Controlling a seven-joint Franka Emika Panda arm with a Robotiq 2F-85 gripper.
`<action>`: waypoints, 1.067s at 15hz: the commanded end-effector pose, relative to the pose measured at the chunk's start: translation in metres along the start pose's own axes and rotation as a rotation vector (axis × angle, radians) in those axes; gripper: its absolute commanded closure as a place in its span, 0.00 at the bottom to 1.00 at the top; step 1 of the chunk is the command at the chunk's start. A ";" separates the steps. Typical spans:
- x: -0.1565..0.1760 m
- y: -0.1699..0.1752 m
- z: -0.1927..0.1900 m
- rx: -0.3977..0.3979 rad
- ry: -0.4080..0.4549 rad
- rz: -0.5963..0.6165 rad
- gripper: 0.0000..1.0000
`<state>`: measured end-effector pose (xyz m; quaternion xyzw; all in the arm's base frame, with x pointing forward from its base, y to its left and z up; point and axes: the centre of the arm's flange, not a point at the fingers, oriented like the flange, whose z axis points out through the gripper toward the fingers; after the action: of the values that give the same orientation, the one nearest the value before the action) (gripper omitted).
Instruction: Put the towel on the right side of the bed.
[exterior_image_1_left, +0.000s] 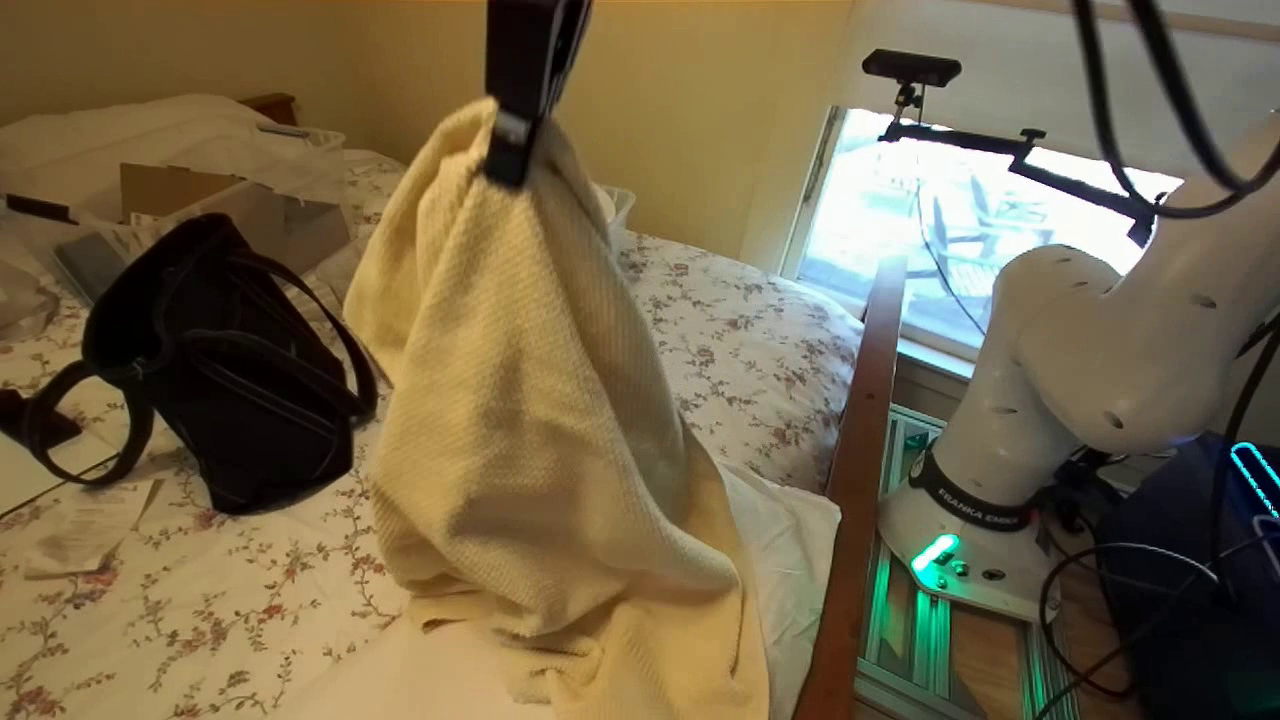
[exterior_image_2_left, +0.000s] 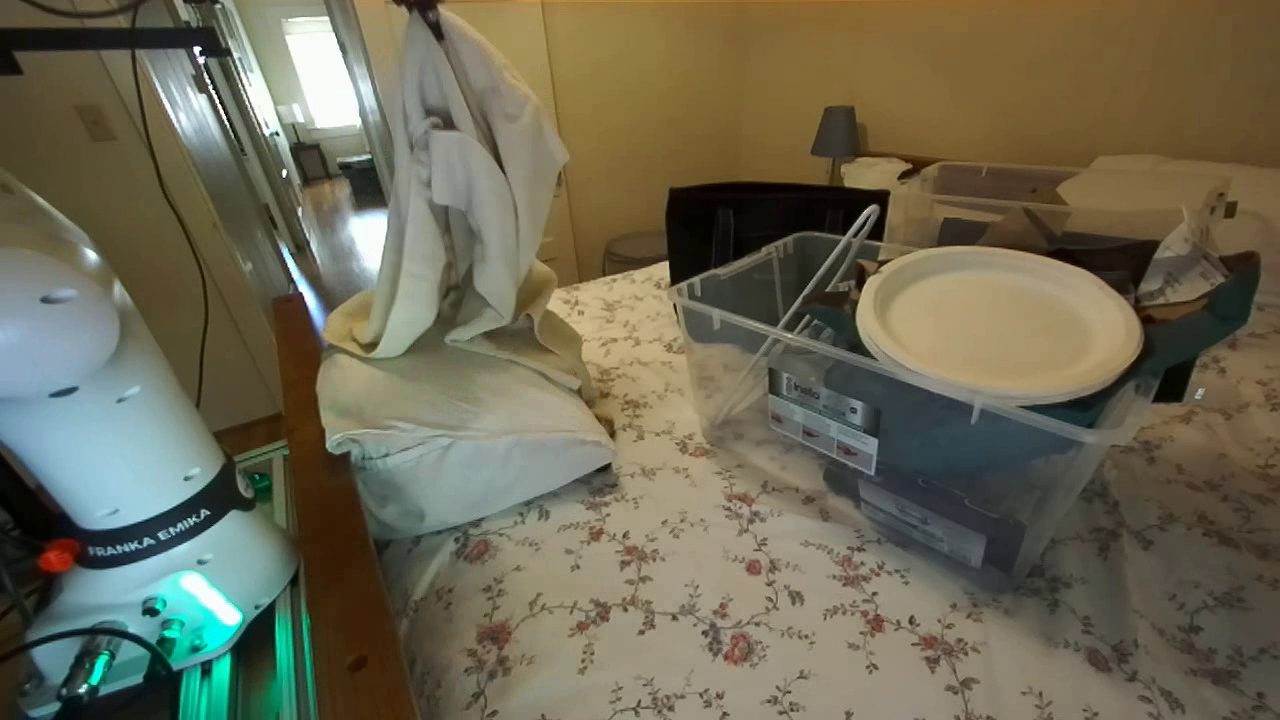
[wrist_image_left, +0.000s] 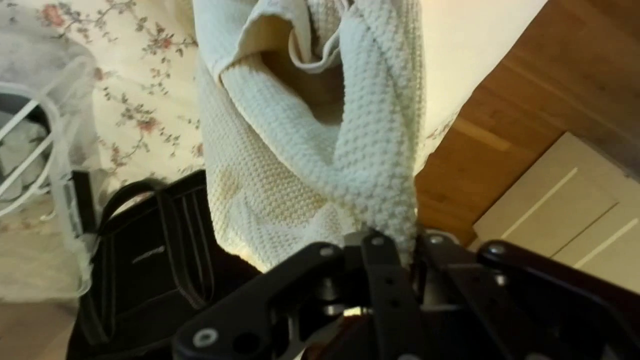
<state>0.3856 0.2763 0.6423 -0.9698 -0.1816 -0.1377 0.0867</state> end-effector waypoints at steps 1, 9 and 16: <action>-0.028 0.021 0.097 0.158 -0.125 -0.022 0.98; -0.076 0.032 0.201 0.221 -0.375 0.052 0.92; -0.065 0.018 0.278 0.203 -0.447 0.029 0.98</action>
<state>0.3796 0.2723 0.4046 -0.9669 -0.1859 0.0810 0.1551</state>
